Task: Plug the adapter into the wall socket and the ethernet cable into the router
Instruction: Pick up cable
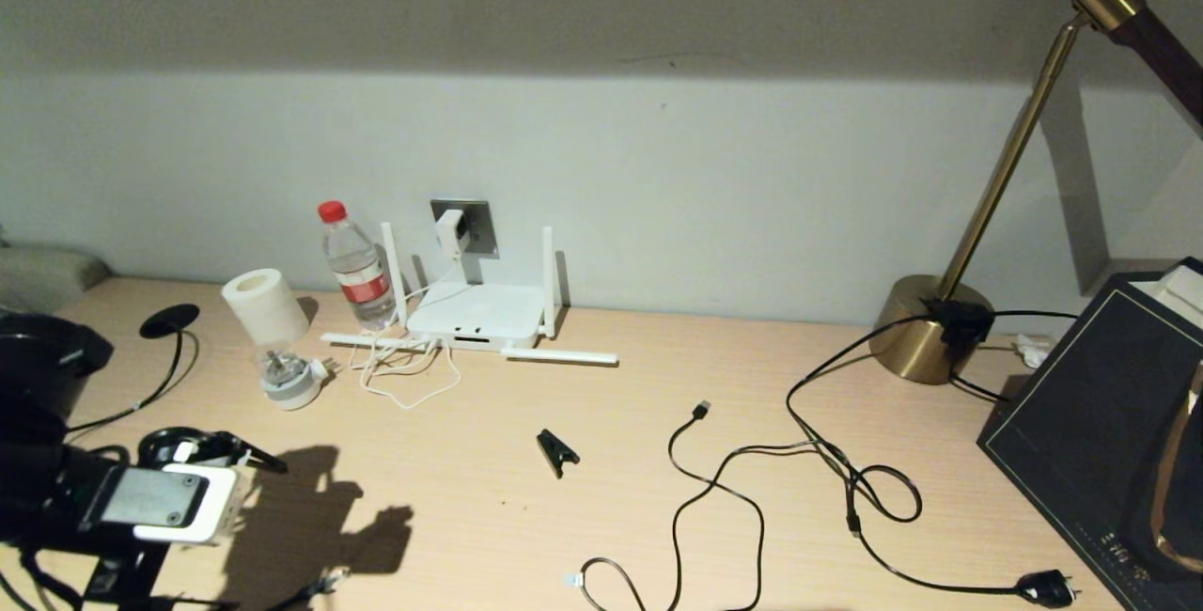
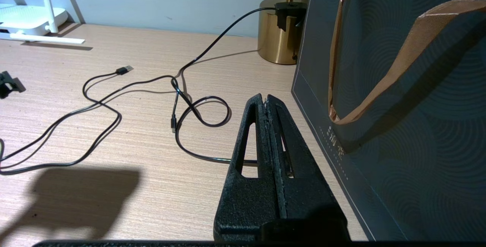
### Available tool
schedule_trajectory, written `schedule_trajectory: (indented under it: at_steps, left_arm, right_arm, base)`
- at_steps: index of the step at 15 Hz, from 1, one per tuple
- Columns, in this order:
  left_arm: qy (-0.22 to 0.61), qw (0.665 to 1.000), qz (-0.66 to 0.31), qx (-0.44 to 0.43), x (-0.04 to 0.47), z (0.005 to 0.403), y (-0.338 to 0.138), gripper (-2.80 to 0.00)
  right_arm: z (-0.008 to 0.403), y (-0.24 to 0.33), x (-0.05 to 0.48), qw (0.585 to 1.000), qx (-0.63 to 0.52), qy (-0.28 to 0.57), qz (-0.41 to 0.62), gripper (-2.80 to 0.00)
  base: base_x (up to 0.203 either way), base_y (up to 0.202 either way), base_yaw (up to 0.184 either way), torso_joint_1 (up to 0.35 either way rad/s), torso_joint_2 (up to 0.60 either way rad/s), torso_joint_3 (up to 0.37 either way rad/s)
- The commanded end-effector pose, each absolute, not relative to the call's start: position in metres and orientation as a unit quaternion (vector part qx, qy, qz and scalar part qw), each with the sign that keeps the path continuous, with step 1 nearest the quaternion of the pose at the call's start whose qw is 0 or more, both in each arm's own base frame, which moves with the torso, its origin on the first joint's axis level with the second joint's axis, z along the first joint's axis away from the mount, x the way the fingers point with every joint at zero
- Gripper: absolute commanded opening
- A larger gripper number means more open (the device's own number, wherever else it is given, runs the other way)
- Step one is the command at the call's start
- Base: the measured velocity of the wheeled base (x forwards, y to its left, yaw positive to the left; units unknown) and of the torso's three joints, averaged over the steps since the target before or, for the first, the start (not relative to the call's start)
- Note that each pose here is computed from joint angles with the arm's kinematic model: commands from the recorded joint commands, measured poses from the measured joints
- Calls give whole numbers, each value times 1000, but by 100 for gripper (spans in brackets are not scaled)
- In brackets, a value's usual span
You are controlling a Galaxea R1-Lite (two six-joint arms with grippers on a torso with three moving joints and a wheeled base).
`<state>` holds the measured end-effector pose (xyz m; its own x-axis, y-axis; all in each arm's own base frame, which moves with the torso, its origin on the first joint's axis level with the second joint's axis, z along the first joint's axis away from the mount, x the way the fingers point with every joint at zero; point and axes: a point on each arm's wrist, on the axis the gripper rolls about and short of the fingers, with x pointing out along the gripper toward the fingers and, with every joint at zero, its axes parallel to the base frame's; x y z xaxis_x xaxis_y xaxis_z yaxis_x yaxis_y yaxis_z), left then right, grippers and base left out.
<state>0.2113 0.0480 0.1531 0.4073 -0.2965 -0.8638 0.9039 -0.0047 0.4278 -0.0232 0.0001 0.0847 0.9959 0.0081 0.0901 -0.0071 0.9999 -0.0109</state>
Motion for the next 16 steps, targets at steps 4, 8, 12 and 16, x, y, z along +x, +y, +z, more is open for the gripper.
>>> schedule_trajectory:
  at_steps: [4,8,12,16]
  left_arm:
    - [309,626,-513,499,251,106,57,0]
    - [323,619,-530,482,262,84,59,0]
    - [320,615,-534,483,274,69,56,0]
    - [323,609,-537,486,275,67,53,0]
  right_arm:
    - [75,0,-20,1000,-5,-26,4,-280]
    - [75,0,-20,1000,-5,-27,4,-280]
    - [75,0,-20,1000,-5,-27,4,-280]
    - [75,0,-20,1000,-5,-27,4,-280]
  base:
    - [0,0,0,0,0,0]
    - [0,0,0,0,0,0]
    - [0,0,0,0,0,0]
    - [0,0,0,0,0,0]
